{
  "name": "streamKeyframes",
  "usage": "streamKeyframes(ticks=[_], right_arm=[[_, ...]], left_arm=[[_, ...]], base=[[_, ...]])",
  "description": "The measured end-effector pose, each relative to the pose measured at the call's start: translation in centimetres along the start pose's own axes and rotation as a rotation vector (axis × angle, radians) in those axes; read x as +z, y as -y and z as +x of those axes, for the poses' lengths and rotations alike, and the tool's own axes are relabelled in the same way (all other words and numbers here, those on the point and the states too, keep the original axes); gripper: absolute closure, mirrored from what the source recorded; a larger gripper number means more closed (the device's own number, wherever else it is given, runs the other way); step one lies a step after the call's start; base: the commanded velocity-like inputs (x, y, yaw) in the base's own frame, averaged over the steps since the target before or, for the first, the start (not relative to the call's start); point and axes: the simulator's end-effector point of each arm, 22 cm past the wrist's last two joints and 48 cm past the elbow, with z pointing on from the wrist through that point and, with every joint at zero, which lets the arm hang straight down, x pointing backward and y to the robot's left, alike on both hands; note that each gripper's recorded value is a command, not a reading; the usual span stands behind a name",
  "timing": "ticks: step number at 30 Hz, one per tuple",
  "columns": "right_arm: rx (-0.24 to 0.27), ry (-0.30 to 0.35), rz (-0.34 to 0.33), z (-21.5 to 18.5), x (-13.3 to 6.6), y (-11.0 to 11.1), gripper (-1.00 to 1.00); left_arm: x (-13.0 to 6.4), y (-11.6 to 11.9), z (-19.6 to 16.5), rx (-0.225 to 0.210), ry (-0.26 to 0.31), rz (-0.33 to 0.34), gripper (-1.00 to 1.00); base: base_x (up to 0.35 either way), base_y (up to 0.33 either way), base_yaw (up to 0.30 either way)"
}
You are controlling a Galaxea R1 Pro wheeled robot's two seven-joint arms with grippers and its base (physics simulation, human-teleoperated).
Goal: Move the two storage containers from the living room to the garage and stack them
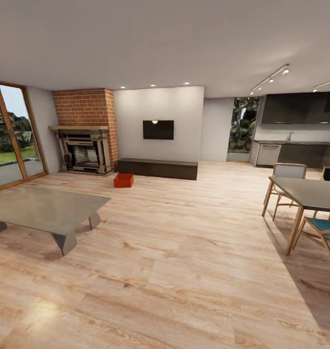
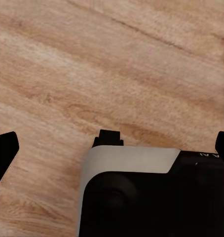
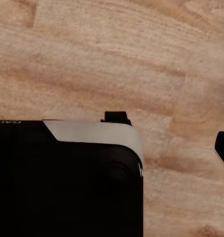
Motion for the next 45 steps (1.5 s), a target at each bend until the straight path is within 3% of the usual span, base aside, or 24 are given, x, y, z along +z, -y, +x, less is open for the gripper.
streamKeyframes(ticks=[45], right_arm=[[0.0, 0.0, 0.0, 0.0, 0.0, -0.02, -1.0]], left_arm=[[0.0, 0.07, 0.01, 0.0, 0.0, 0.001, -1.0]], base=[[0.318, 0.0, 0.0]])
